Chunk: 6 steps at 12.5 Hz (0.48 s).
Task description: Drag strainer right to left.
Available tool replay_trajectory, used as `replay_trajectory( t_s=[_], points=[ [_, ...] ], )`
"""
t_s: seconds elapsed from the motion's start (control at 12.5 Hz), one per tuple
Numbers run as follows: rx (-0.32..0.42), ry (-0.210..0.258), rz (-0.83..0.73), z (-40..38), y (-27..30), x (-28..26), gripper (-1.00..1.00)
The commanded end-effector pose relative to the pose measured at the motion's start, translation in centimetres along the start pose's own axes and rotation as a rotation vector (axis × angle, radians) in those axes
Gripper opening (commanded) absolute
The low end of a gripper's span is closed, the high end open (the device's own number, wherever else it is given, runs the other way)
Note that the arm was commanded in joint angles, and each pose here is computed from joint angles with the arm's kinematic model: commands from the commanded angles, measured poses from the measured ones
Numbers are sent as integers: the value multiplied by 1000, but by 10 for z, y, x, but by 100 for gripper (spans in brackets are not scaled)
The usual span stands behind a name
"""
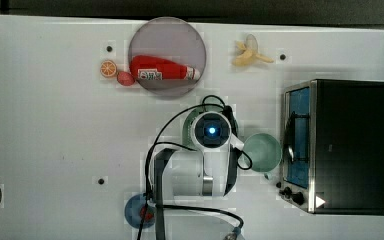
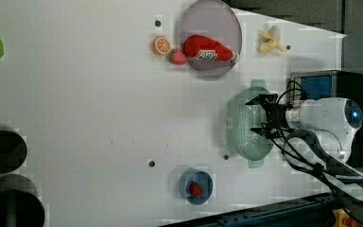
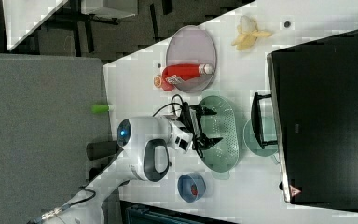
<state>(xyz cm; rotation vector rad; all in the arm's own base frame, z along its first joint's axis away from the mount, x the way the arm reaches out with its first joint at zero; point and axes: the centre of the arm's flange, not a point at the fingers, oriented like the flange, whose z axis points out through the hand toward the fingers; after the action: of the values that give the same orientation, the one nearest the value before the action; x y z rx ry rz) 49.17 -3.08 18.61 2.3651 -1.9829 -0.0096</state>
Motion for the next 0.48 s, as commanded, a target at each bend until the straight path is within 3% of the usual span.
replay_trajectory(
  t_s=[0.08,0.48],
  points=[
    [11,-17,52,10,-12,-39,100],
    [7,-28,33,28,-12,-58,100]
  ],
)
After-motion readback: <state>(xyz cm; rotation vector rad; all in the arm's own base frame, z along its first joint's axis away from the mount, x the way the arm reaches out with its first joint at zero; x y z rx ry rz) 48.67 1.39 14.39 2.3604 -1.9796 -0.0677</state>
